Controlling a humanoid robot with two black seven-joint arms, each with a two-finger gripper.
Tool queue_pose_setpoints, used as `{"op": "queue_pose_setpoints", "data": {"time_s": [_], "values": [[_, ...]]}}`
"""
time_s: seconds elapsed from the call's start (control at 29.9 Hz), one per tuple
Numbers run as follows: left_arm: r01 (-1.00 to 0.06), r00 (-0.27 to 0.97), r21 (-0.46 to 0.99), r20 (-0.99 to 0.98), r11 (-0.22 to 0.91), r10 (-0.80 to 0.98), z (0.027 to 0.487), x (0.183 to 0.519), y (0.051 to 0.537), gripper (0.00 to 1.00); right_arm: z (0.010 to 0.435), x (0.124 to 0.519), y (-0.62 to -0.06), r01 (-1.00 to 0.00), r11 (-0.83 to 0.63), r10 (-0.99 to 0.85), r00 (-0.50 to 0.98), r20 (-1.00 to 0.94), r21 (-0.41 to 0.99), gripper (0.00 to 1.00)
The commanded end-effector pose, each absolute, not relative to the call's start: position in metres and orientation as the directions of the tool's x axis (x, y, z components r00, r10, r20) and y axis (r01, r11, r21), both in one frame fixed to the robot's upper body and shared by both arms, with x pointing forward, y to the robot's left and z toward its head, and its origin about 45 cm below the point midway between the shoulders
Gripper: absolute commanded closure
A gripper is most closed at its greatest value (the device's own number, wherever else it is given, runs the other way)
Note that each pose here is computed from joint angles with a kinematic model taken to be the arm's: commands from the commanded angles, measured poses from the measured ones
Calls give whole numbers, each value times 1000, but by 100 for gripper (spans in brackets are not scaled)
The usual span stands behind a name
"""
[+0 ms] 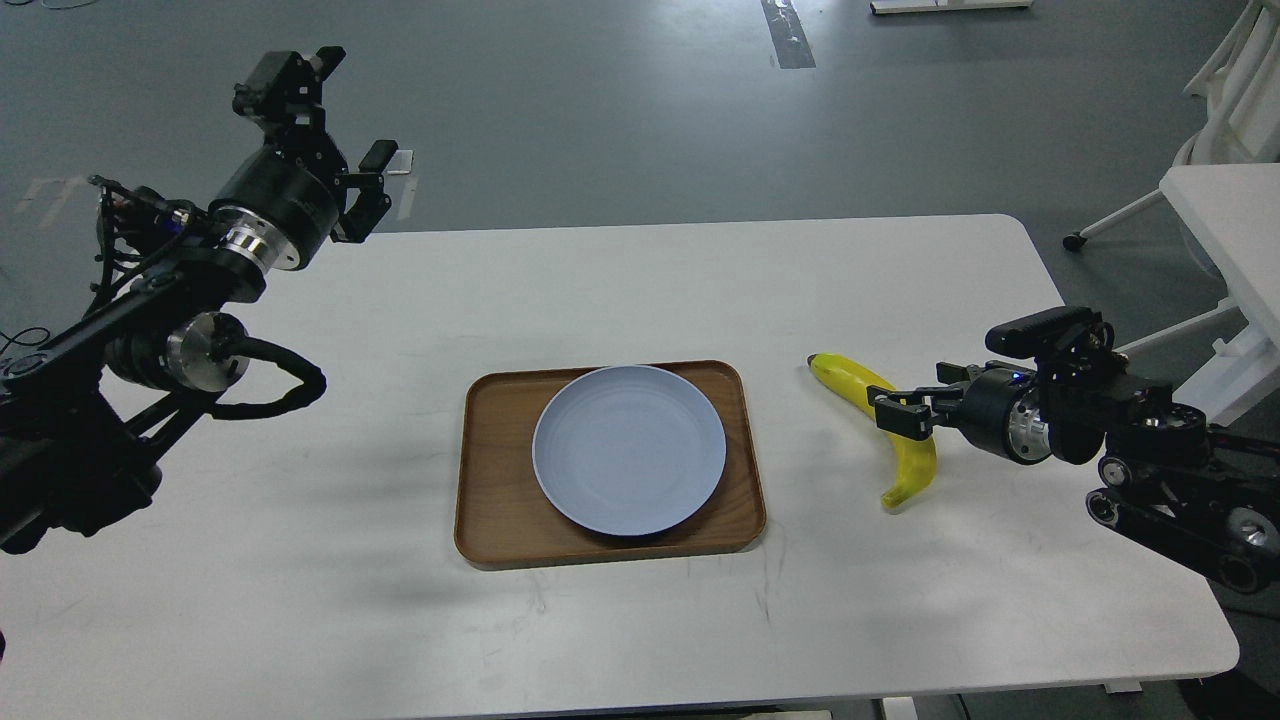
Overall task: Place banana on plate with both arms
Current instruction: 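Close the right gripper on the banana, then lift the banana with the right gripper and lower it onto the plate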
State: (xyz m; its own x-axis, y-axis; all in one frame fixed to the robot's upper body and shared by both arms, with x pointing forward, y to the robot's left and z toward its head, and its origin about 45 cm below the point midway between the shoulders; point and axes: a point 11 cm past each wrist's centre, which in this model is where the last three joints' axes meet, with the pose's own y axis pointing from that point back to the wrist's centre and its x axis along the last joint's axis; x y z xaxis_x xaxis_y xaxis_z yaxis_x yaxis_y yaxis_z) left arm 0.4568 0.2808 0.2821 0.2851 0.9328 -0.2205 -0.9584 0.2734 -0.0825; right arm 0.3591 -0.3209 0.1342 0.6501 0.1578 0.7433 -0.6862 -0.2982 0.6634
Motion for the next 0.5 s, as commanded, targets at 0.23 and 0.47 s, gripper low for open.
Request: {"op": "queue_pose_setpoints", "data": {"time_s": [0.23, 0.47], "values": [[-956, 288, -118, -198, 269, 937, 293, 453, 290, 2, 117, 349, -312, -651, -328, 163, 675, 719, 685, 12], [-953, 298, -117, -201, 279, 933, 291, 453, 284, 2, 106, 337, -314, -623, -342, 166, 697, 698, 704, 41]]}}
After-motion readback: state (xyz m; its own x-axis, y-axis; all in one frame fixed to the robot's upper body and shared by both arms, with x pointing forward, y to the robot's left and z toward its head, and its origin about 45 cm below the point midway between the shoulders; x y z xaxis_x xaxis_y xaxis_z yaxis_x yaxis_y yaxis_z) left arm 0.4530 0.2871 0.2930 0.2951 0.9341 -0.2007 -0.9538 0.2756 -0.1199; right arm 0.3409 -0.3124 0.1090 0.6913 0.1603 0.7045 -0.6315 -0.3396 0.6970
